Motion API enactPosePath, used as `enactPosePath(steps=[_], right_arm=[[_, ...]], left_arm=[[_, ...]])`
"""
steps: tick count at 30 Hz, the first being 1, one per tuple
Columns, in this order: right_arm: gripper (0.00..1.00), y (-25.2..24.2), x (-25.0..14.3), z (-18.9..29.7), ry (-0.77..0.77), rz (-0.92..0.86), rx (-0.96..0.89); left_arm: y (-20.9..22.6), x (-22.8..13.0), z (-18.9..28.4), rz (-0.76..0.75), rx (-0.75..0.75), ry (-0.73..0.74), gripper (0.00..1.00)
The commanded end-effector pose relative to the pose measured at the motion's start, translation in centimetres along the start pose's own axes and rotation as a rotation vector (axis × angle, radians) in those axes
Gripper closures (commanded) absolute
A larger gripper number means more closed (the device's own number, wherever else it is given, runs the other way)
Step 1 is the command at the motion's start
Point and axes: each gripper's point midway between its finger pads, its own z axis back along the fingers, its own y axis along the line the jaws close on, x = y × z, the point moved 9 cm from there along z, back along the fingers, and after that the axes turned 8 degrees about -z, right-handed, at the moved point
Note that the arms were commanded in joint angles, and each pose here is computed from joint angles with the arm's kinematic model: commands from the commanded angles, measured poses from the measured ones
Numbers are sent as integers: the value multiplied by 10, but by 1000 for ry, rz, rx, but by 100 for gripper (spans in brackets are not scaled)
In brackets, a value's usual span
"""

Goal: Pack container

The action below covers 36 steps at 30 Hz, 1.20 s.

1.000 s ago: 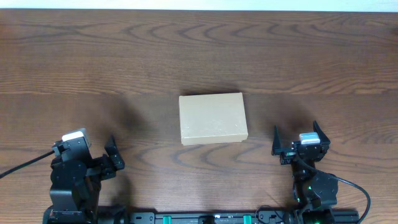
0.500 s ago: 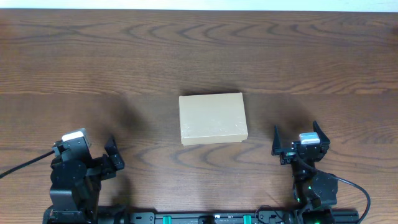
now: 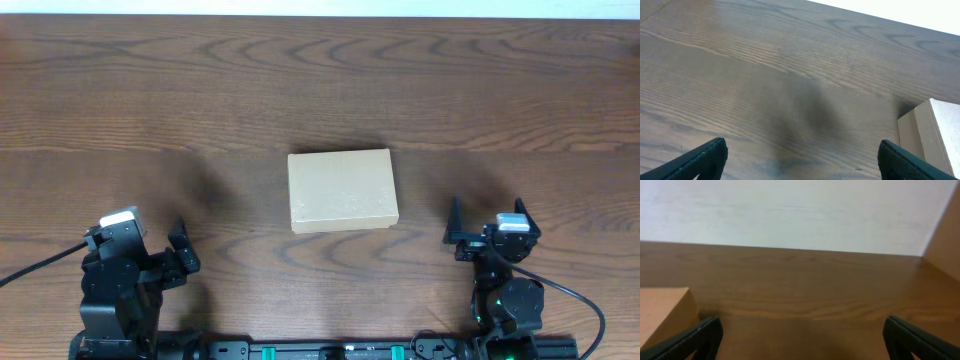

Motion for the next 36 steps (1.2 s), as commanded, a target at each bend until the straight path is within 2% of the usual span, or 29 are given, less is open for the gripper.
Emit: enactPosePath(steps=[1, 33, 36], right_arm=[[1, -8, -1, 0, -8, -98, -87], [1, -9, 0, 0, -15, -129, -102], [1, -9, 0, 0, -14, -129, -102]], left_arm=[[1, -1, 0, 7, 9, 1, 5], [1, -1, 0, 6, 9, 1, 5], [7, -8, 0, -52, 77, 46, 5]])
